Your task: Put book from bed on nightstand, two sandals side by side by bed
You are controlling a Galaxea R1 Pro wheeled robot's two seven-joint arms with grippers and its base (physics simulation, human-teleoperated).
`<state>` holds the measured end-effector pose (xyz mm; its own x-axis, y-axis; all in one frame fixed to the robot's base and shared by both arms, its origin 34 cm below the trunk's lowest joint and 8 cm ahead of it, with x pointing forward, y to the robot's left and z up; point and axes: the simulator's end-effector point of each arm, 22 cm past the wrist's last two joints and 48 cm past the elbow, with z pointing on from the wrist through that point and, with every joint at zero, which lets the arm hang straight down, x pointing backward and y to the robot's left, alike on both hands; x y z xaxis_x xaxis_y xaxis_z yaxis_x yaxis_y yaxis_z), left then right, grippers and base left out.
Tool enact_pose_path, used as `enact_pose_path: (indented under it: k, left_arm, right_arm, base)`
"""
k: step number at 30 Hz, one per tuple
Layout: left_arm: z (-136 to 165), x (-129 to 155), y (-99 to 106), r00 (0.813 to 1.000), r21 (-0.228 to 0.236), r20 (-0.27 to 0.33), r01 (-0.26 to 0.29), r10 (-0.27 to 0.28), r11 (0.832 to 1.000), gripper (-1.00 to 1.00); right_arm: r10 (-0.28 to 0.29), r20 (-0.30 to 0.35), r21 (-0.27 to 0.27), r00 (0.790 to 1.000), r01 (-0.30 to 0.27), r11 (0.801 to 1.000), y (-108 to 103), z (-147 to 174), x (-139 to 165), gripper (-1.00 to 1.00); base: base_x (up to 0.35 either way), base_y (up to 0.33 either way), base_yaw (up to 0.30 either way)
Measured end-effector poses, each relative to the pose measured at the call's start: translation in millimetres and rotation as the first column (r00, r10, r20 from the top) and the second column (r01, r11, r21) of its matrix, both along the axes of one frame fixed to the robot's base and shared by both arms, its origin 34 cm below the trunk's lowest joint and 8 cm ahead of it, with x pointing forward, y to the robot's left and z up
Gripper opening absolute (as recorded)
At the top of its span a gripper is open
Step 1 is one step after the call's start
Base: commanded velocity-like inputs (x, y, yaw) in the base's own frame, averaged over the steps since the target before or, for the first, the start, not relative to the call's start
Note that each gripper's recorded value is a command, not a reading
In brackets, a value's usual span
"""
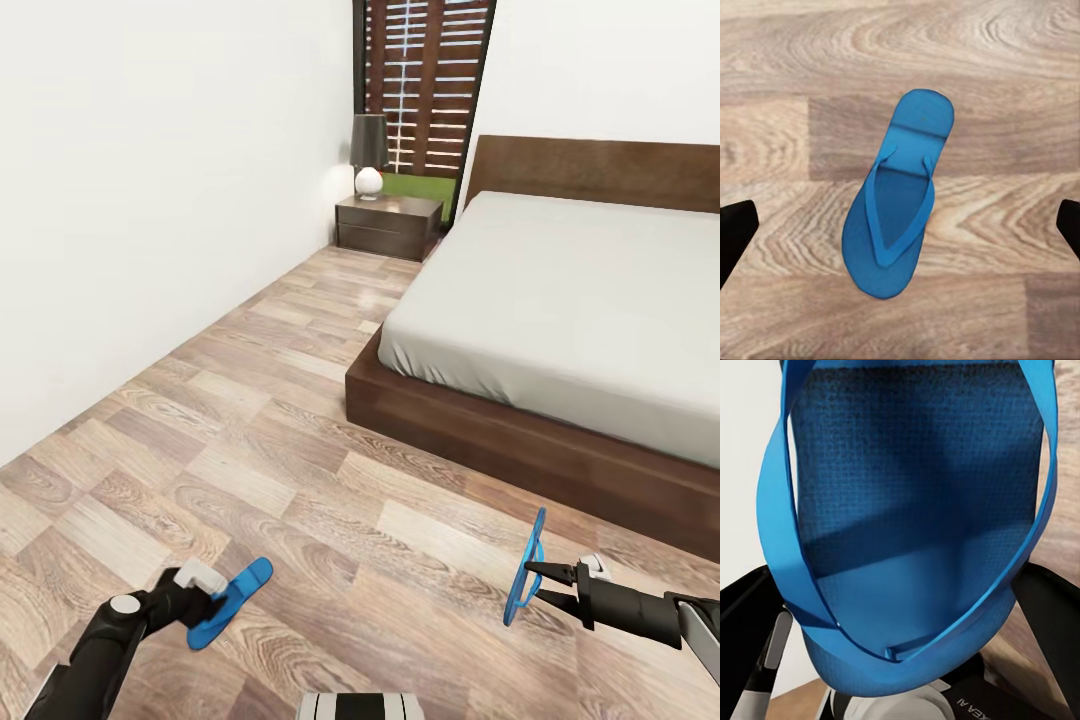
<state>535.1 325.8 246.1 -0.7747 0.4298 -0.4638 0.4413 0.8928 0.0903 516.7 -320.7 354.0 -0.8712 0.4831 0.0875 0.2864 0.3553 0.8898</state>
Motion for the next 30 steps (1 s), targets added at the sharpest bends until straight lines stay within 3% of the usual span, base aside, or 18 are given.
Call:
enact_pose_path:
  k: [20,24,30]
  left_arm:
    - [-0.6,1.9,0.5,1.0,0.018,0.012,-0.011,0.011,1.0,1.0]
    - [4.1,16.7,23.2,0.991,0.134,0.094,-0.103,0.09,0.986,1.0]
    - [3.0,18.7,20.4,0.986,0.154,0.115,-0.134,0.117,0.979,1.0]
  right_arm:
    - [0.0,-0.001,-0.001,1.0,0.0,1.0,-0.1,-0.2,-0.1,-1.0]
    - [0.0,0.0,-0.001,1.0,0.0,1.0,-0.1,-0.2,0.0,-1.0]
    - [0.0,0.0,-0.001,1.0,0.0,1.0,-0.1,-0.2,0.0,-1.0]
  base:
    - [0.0,0.0,0.0]
    - [0.0,0.0,0.0]
    - [0.0,0.0,0.0]
